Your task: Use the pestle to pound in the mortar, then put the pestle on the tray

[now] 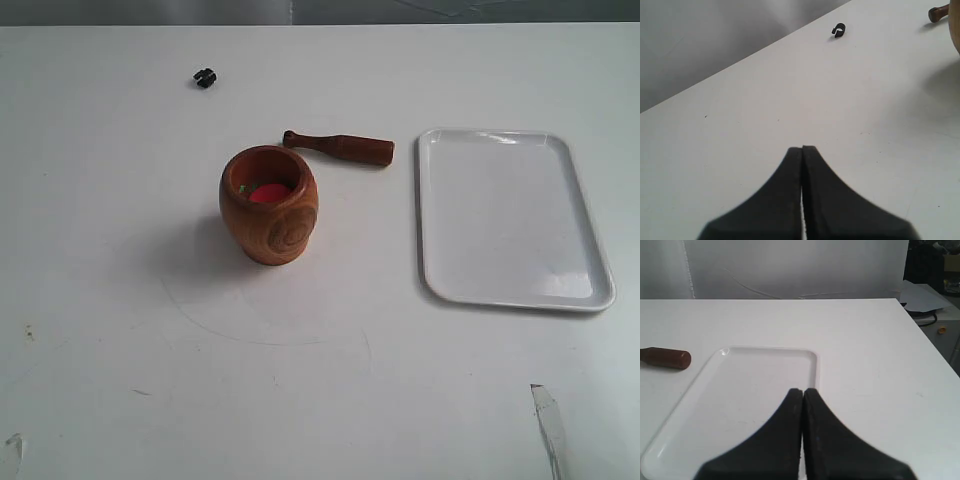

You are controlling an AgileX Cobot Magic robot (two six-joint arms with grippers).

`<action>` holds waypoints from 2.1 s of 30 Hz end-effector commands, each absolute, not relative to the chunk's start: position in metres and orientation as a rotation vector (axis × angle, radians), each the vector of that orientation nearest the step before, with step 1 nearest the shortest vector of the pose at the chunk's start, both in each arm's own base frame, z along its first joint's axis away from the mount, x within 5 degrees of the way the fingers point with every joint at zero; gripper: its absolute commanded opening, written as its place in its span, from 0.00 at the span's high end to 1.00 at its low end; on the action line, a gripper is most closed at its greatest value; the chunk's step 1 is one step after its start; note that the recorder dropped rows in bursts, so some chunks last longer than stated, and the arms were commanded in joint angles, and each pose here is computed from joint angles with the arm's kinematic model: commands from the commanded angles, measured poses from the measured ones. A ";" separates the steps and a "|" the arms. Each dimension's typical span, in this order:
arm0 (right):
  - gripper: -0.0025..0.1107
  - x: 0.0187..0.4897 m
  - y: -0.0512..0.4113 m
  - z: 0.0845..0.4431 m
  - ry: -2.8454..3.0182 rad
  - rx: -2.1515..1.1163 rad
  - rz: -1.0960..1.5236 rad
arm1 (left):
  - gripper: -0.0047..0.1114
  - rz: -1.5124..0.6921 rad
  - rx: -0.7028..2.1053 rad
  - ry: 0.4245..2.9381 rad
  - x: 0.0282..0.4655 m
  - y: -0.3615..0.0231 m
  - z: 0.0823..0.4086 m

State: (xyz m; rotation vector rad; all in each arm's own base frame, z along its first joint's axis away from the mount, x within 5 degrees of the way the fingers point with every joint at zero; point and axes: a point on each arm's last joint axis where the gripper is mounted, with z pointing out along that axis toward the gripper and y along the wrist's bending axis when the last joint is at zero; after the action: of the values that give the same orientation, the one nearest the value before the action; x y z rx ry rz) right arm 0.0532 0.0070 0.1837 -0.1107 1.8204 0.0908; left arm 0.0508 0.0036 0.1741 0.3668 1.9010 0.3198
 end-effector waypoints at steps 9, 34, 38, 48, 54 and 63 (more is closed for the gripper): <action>0.98 0.053 0.007 0.184 1.809 -0.120 0.083 | 0.96 0.302 0.361 1.897 0.051 0.003 0.174; 0.98 0.053 -0.001 0.232 1.266 0.210 0.345 | 0.96 0.302 0.361 1.897 0.051 0.003 0.174; 0.98 0.051 -0.004 0.238 1.191 0.223 0.333 | 0.96 0.302 0.361 1.897 0.051 0.003 0.174; 0.98 0.045 -0.008 0.249 1.020 0.348 0.510 | 0.96 0.302 0.361 1.897 0.051 0.003 0.174; 0.98 0.024 -0.003 0.275 0.688 0.147 0.422 | 0.96 0.302 0.361 1.897 0.051 0.003 0.174; 0.98 0.022 0.005 0.300 0.614 0.027 0.385 | 0.96 0.302 0.361 1.897 0.051 0.003 0.174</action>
State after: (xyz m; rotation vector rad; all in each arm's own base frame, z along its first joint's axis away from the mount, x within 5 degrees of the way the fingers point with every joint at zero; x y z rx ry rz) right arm 0.0167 -0.0006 0.2880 0.0805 0.5741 0.3960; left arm 0.0508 0.0036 0.1741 0.3668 1.9010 0.3198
